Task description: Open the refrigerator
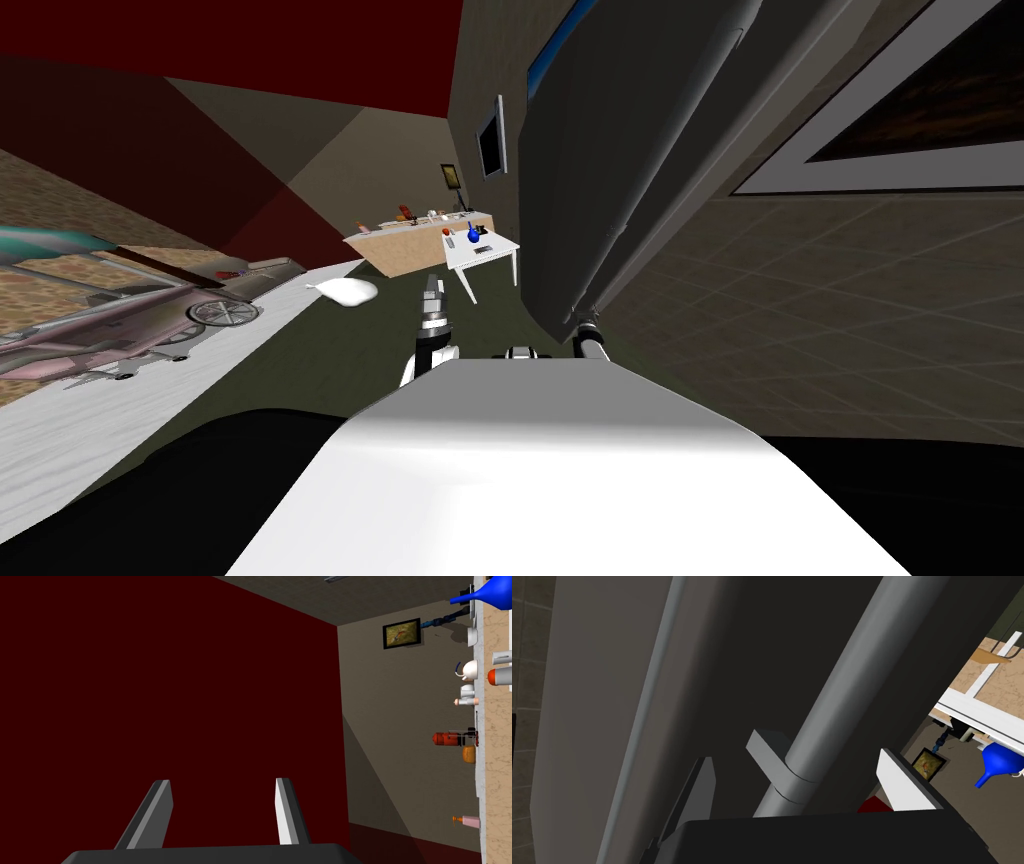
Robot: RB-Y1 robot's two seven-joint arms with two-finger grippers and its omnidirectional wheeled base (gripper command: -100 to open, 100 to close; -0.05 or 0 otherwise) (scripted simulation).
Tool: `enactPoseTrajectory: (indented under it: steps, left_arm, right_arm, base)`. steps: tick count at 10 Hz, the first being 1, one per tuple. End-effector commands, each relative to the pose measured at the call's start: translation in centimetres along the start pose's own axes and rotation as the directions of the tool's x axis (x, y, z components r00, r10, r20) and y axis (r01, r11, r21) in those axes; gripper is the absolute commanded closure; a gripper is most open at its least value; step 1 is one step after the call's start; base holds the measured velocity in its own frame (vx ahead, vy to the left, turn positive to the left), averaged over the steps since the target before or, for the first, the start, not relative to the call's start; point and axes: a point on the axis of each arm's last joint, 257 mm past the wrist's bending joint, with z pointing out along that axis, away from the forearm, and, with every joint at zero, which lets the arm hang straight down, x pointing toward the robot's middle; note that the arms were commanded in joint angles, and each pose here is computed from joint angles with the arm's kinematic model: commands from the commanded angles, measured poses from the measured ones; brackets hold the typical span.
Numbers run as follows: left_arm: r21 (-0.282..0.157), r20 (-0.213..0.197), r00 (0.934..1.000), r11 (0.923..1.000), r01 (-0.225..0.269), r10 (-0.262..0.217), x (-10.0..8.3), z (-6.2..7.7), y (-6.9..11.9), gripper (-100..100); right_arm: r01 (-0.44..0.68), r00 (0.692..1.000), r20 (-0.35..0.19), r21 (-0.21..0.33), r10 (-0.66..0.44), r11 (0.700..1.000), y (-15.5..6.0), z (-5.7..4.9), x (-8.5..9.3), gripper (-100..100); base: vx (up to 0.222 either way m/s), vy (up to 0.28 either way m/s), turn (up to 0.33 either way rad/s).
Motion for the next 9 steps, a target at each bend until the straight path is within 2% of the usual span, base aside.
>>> enactPoseTrajectory:
  steps: [1, 6, 9]
  left_arm:
    - [0.0, 0.0, 1.0, 1.0, 0.0, 0.0, 0.0, 0.0, 0.0, 0]
    - [0.0, 0.0, 1.0, 1.0, 0.0, 0.0, 0.0, 0.0, 0.0, 0]
    - [0.0, 0.0, 1.0, 1.0, 0.0, 0.0, 0.0, 0.0, 0.0, 0]
  right_arm:
    - [0.055, 0.998, 0.009, 0.017, -0.055, 0.998, -0.17, 0.27, -0.18, -100]
    - [0.188, 0.981, 0.035, 0.054, -0.19, 0.981, -0.63, 0.91, -0.69, -100]
    - [0.209, 0.977, 0.039, 0.059, -0.212, 0.976, -0.75, 1.0, -0.76, -100]
  base:
    - [0.034, -0.012, 0.029]
    - [0.033, -0.008, 0.058]
    - [0.018, -0.007, 0.021]
